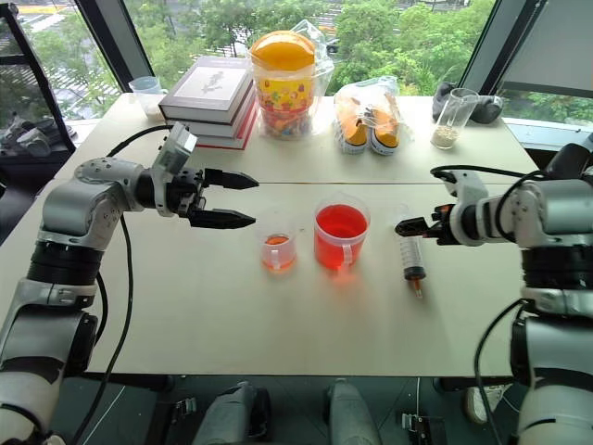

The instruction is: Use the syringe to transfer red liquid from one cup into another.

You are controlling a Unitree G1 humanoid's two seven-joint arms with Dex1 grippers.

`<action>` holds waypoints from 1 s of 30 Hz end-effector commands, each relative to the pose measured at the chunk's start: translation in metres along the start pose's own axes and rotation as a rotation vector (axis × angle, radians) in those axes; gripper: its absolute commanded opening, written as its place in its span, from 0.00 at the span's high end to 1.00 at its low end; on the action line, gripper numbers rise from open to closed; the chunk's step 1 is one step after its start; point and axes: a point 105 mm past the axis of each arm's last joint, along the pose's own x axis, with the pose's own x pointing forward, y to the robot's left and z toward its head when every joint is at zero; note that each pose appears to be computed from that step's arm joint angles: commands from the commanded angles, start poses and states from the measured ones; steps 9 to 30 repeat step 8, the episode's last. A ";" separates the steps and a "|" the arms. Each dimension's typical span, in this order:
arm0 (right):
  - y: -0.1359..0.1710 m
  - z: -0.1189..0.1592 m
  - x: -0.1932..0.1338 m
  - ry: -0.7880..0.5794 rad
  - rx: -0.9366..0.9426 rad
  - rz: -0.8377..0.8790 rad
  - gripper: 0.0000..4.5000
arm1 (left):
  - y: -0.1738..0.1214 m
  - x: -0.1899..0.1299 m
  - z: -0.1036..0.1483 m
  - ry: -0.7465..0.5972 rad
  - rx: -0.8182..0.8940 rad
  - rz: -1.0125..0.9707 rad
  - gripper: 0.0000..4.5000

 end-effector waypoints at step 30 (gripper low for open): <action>0.066 0.004 -0.087 -0.286 -0.364 0.205 0.02 | -0.009 -0.017 0.010 -0.001 0.010 0.027 0.00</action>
